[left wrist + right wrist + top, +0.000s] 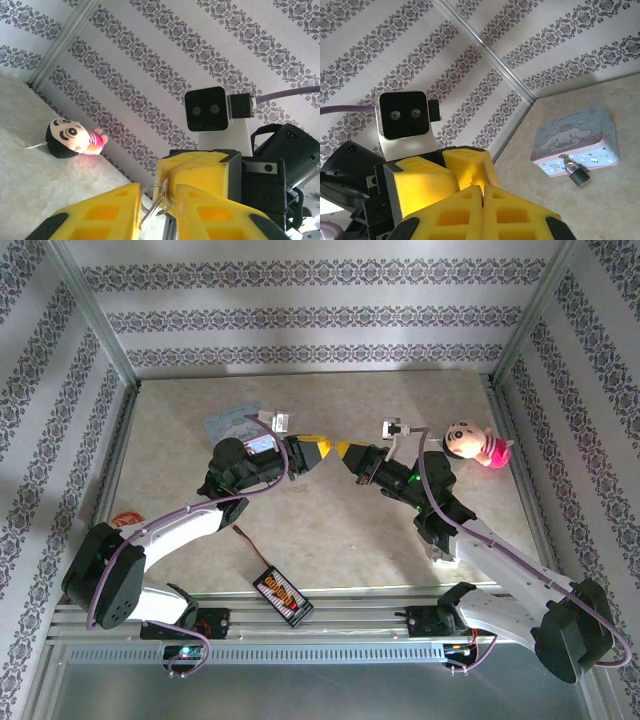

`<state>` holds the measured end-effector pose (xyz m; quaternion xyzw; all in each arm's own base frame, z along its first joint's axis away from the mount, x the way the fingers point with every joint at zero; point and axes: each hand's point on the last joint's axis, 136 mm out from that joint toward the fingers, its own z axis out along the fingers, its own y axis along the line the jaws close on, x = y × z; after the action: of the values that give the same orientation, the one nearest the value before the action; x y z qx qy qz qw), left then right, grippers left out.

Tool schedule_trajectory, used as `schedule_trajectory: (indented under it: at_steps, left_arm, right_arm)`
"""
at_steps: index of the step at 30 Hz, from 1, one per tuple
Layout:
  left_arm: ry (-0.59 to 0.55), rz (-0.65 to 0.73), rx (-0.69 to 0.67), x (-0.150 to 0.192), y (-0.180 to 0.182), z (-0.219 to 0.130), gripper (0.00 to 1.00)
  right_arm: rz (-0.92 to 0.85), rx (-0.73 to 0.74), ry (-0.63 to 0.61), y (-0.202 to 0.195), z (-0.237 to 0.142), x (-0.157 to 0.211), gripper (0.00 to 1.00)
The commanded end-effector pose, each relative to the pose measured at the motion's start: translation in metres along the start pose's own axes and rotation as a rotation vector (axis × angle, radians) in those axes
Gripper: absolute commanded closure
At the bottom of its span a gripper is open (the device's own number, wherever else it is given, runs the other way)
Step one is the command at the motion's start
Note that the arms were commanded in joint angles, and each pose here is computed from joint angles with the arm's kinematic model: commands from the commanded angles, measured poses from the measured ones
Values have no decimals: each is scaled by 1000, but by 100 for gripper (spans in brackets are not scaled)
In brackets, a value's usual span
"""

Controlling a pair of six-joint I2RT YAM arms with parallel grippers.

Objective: Unlock a padlock with a key

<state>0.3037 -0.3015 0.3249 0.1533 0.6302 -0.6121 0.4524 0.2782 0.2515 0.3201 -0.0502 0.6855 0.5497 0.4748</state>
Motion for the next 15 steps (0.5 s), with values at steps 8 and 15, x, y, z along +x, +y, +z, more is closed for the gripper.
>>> schedule_trajectory:
  at_steps: [8, 15]
  left_arm:
    - [-4, 46, 40, -3, -9, -5, 92]
    - [0, 117, 38, -10, -15, -9, 100]
  right_arm:
    - [-25, -75, -31, 25, 1, -13, 100]
    - [-26, -47, -4, 16, 2, -6, 89]
